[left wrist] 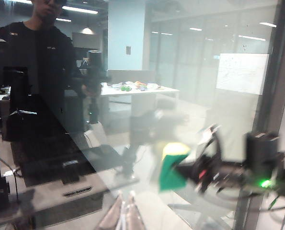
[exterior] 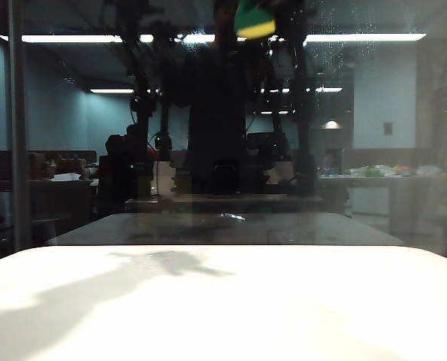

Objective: Reach upward to find where there is water on the glass, pick up the sponge from the table, dry the water, and finally place the sponge back on the table.

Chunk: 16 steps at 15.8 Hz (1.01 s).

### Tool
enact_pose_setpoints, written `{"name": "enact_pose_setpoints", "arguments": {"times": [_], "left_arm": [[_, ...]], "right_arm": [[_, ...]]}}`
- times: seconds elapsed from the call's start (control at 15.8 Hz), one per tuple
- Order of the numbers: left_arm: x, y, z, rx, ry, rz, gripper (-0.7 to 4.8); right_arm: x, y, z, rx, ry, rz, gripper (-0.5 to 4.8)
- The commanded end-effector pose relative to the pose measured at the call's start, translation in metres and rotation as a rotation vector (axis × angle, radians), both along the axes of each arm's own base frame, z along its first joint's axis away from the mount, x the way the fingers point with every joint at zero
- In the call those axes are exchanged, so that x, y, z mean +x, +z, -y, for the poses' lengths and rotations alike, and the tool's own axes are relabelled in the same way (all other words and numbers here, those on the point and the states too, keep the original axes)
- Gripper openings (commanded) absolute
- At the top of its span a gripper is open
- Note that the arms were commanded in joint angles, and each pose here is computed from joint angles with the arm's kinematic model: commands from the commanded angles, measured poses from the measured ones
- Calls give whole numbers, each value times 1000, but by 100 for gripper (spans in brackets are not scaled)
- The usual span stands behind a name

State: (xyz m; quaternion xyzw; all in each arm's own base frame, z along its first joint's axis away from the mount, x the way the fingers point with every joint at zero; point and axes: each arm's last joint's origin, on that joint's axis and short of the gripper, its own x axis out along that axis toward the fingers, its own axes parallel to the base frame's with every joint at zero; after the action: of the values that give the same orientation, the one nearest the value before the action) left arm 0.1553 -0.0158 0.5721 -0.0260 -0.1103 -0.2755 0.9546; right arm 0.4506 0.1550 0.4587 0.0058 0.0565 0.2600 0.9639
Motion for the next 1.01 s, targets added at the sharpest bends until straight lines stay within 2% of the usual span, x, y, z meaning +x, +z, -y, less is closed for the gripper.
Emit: {"name": "enact_pose_setpoints", "arguments": {"times": [0.06, 0.25, 0.44, 0.76, 1.01], "left_arm": [[-2, 3, 0, 1, -4, 19, -5], [0, 2, 0, 2, -4, 13, -5], [0, 2, 0, 2, -4, 12, -5], [3, 1, 0, 2, -2, 7, -5], [13, -2, 0, 2, -3, -15, -5]], "right_arm": [[3, -1, 8, -29, -92, 2, -9], [2, 8, 35, -27, -146, 8, -9], [-1, 20, 73, -25, -239, 21, -9], [-14, 37, 159, -26, -435, 27, -9], [-24, 45, 213, -23, -537, 46, -9]]}}
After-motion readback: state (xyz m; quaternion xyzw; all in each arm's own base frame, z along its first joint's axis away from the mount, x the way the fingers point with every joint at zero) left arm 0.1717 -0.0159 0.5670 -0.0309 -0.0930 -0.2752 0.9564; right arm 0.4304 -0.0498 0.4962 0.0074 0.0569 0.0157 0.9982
